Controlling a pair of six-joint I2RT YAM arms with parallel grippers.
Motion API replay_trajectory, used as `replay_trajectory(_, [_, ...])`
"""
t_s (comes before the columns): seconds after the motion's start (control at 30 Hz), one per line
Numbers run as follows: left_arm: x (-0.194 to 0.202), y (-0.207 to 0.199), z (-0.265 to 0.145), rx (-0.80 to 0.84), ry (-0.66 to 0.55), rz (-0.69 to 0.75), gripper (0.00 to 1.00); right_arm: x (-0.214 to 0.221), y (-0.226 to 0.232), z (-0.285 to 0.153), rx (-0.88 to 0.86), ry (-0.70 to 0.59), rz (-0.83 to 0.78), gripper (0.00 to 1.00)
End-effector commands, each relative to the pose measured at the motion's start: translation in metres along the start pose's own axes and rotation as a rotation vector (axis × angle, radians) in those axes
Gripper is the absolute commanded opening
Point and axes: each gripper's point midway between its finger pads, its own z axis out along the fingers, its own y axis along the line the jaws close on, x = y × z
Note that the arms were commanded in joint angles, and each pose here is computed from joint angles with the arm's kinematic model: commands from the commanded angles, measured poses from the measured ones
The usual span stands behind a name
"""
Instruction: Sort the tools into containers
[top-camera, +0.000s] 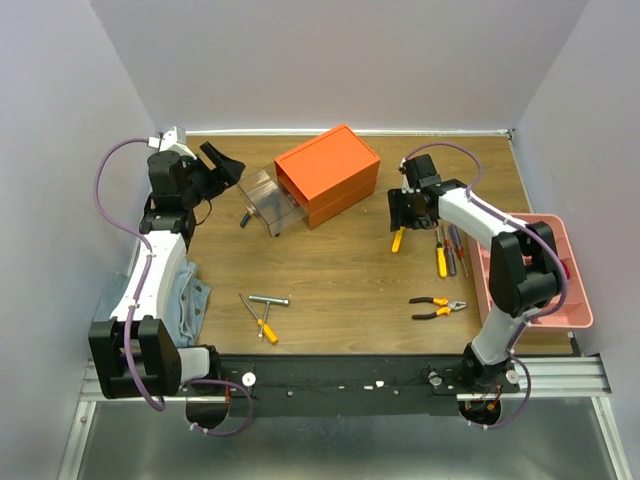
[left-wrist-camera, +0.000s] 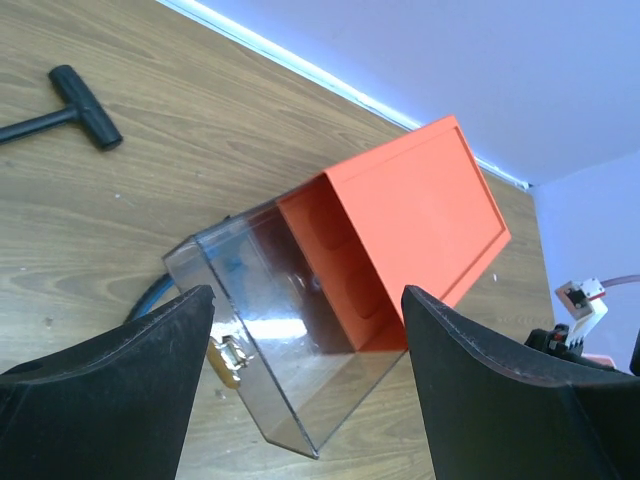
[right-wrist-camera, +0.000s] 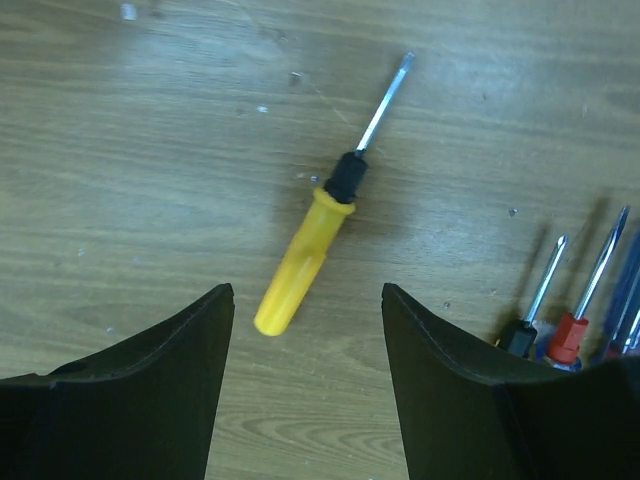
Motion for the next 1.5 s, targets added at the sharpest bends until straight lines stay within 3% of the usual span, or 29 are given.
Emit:
replay_trajectory(0.0, [-0.007,0.019,-0.007,-0.042,-0.036,0.001,0.85,0.01,-0.002,0.012,-0.003,0.078,0.108,0.67])
replay_trajectory(0.17, [-0.008,0.04,-0.013,-0.097,-0.049,-0.02,0.85,0.021,0.009,0.033,-0.052,0.143,0.13,0.62])
replay_trajectory(0.27, [-0.007,0.045,-0.016,-0.11,-0.045,-0.023,0.85,0.028,0.011,0.043,-0.057,0.183,0.133,0.53])
replay_trajectory(0.33, [-0.006,0.046,-0.016,-0.111,-0.046,-0.028,0.85,0.027,0.007,0.044,-0.035,0.191,0.132,0.4])
replay_trajectory(0.4, [-0.005,0.047,-0.015,-0.111,-0.046,-0.036,0.85,0.022,0.002,0.036,-0.013,0.181,0.125,0.17])
replay_trajectory(0.47, [-0.005,0.047,-0.014,-0.106,-0.054,-0.039,0.85,0.016,-0.001,0.025,-0.012,0.155,0.097,0.01])
replay_trajectory(0.67, [0.002,0.072,-0.012,-0.206,-0.07,-0.06,0.86,-0.072,0.021,-0.082,-0.136,-0.185,0.031,0.01])
replay_trajectory(0.8, [0.005,0.077,-0.009,-0.208,-0.079,-0.062,0.85,-0.145,0.087,-0.16,-0.304,-0.511,-0.209,0.01])
replay_trajectory(0.83, [0.005,0.077,-0.008,-0.205,-0.08,-0.058,0.85,-0.15,0.107,-0.172,-0.378,-0.538,-0.257,0.01])
replay_trajectory(0.93, [0.011,0.086,-0.009,-0.243,-0.064,-0.069,0.85,-0.154,0.176,-0.193,-0.584,-0.55,-0.383,0.01])
replay_trajectory(1.1, [0.024,0.099,-0.019,-0.311,-0.052,-0.11,0.85,-0.138,0.255,-0.168,-0.741,-0.465,-0.489,0.01])
replay_trajectory(1.47, [0.02,0.108,-0.047,-0.309,-0.127,-0.158,0.84,-0.131,0.32,-0.122,-0.809,-0.464,-0.532,0.01])
